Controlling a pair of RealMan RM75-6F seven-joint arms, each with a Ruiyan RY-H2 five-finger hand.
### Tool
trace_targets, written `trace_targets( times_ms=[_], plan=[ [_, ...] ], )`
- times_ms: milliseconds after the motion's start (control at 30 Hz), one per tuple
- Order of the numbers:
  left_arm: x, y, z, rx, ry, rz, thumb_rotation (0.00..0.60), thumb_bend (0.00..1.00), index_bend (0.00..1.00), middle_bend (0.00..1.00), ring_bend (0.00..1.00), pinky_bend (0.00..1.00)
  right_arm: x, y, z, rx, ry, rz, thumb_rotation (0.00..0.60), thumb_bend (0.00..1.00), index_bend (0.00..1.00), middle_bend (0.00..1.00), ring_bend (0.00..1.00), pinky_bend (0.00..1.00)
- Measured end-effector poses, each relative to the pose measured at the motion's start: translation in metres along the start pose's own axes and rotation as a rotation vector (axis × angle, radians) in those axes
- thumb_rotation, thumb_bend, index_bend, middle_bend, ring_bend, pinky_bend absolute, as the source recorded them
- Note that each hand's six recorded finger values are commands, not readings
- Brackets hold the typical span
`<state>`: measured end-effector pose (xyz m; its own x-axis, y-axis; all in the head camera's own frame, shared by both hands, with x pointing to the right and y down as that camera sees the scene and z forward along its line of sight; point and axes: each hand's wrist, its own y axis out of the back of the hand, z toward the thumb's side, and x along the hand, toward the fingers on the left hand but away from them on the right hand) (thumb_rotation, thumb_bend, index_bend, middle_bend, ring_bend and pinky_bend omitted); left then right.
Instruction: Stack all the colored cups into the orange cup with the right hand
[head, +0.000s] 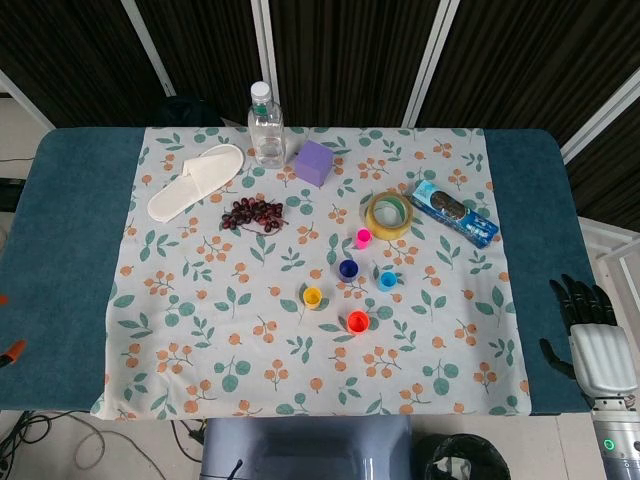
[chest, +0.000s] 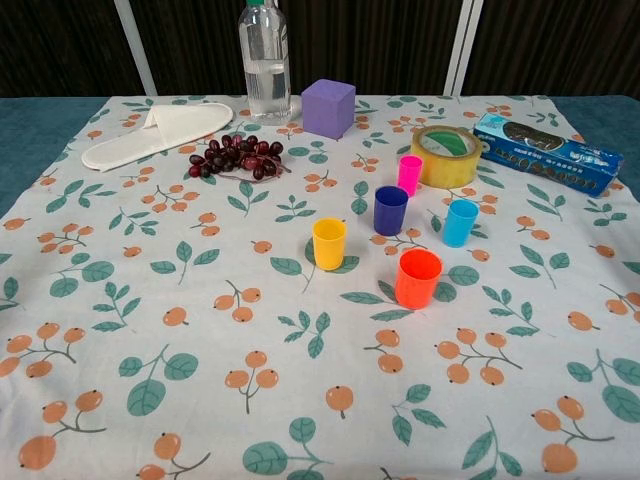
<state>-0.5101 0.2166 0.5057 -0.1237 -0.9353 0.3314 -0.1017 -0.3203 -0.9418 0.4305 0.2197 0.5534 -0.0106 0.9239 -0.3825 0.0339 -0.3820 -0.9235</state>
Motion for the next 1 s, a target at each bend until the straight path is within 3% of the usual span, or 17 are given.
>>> trace_targets(
  times_ms=[1000],
  plan=[
    [-0.0021,0.0047,-0.0018,-0.005,0.005,0.017,0.600,0.12,0.37,0.98,0.88,0.78,0.0002,-0.0005,-0.0014,-0.039,-0.004,0.015,0.600,0.39,0.00,0.00,0.06,0.01]
  ],
)
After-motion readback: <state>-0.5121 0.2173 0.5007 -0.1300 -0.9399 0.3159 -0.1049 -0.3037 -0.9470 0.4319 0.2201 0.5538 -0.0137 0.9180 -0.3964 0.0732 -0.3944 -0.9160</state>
